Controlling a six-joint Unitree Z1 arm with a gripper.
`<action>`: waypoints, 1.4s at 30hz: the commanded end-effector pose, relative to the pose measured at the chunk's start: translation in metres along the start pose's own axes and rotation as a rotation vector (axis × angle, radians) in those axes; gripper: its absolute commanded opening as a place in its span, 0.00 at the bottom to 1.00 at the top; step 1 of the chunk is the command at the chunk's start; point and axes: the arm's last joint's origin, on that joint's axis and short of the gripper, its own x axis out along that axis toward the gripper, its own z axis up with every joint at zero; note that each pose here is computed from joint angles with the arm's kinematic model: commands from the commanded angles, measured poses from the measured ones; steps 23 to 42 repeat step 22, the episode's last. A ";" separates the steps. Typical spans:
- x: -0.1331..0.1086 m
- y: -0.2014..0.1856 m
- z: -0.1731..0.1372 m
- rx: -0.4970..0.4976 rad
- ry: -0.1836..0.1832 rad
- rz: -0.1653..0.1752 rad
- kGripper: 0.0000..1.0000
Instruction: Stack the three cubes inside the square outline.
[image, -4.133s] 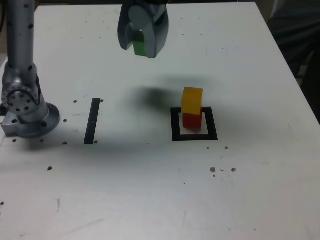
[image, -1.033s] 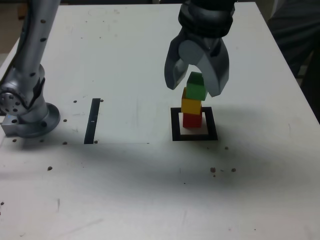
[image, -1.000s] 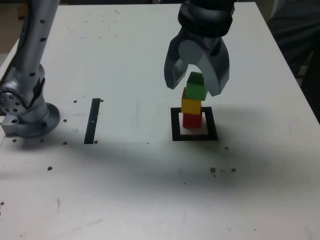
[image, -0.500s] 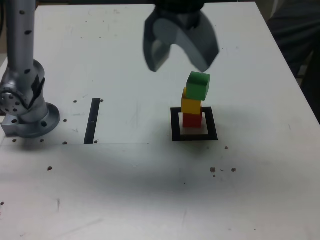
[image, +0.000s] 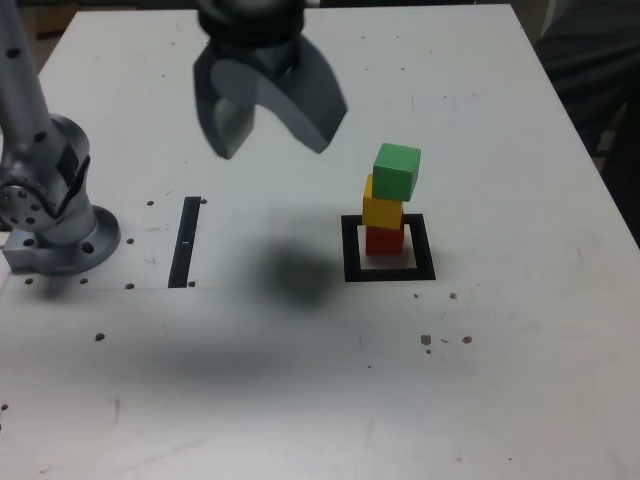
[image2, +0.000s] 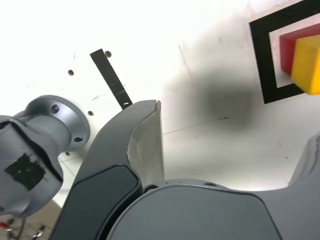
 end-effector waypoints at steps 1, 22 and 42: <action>0.006 -0.003 -0.011 -0.015 -0.005 -0.006 1.00; 0.090 -0.015 -0.070 -0.126 -0.009 -0.084 1.00; 0.090 -0.015 -0.070 -0.126 -0.009 -0.084 1.00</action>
